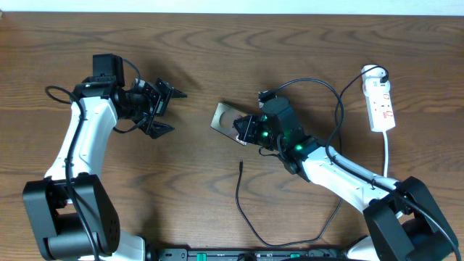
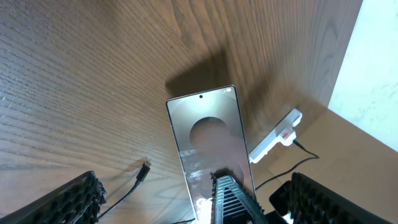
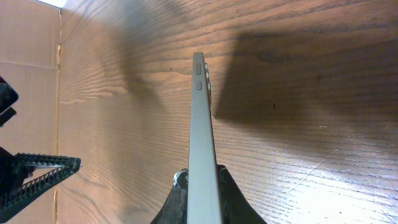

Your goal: Plug charger to phone and switch on socket

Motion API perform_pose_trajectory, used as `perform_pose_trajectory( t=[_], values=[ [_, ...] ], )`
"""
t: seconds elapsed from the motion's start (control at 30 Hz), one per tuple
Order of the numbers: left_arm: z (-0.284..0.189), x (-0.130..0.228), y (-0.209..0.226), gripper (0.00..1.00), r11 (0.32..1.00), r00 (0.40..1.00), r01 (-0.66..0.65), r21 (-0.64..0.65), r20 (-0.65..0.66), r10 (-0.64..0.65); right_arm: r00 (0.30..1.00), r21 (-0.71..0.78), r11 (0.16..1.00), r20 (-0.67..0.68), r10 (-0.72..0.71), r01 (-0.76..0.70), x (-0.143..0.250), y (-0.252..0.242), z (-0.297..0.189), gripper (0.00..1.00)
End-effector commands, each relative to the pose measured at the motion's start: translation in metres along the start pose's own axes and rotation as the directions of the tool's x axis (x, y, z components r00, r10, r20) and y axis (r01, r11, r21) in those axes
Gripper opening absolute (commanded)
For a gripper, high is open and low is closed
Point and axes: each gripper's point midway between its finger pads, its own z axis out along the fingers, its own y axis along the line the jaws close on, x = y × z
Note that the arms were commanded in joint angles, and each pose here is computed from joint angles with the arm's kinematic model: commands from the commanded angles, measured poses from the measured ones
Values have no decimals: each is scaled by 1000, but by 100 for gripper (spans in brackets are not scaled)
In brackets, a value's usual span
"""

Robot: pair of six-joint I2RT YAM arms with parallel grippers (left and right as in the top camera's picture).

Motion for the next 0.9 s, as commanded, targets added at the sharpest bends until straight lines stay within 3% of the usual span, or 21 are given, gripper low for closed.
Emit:
perform_pose_trajectory(
  t=[0.0,0.87],
  values=[
    [-8,2,-10,92,999,999,-46,27,10,45,1000,-29,999,14,-15,15,-8,10,-2,1],
    [-9,-10,-1,91,999,996,-43,-33,78,46,1000,-21,1000,8,-12,12,-6,8,-2,1]
  ],
)
